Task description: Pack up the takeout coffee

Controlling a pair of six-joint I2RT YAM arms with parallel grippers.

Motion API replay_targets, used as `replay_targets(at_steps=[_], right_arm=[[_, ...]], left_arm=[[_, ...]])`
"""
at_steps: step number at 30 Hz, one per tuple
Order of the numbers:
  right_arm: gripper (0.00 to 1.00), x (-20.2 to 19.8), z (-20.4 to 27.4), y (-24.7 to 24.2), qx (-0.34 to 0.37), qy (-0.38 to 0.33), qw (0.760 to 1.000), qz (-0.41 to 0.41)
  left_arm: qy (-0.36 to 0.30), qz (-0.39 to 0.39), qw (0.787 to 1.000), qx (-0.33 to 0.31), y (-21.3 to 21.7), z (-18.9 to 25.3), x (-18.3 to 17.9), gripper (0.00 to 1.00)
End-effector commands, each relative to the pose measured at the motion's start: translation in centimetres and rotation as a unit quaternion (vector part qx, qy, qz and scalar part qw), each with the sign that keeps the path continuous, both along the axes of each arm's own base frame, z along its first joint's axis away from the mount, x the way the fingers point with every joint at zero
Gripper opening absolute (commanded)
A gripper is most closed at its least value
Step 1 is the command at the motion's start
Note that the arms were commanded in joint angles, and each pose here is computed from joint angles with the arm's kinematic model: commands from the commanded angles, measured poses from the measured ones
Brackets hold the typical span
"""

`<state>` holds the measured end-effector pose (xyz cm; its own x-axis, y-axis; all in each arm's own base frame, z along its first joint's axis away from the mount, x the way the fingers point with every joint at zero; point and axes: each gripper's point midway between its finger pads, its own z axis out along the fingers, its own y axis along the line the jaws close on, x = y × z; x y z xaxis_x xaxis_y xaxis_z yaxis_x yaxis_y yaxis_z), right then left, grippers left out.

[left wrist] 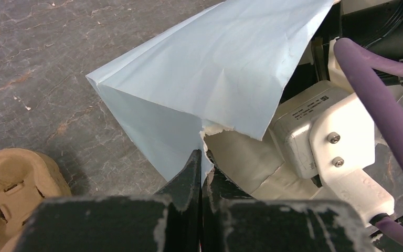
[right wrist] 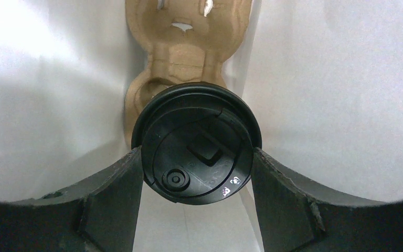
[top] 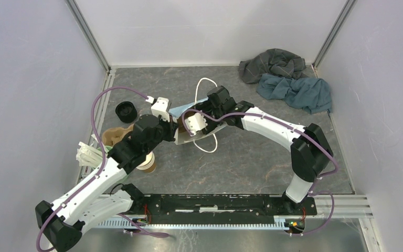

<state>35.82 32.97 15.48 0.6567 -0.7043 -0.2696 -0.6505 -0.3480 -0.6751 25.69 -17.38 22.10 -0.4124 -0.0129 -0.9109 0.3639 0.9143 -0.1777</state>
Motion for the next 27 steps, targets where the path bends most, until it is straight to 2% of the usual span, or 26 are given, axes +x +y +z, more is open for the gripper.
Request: replay_targets(at_steps=[1,14,27], right_arm=[[0.0,0.2,0.2,0.7,0.022,0.011,1.0,-0.006],[0.0,-2.5,-0.1,-0.6,0.018,0.089,0.995,-0.046],[0.0,-6.0,-1.3,-1.9,-0.01,0.194,0.977,-0.083]], left_arm=[[-0.017,0.001,1.0,-0.019,-0.2,2.6,0.1,0.02],[0.003,-0.014,0.999,-0.042,-1.2,4.4,-0.4,0.02],[0.067,-0.013,0.996,-0.063,-2.6,5.0,-0.5,0.02]])
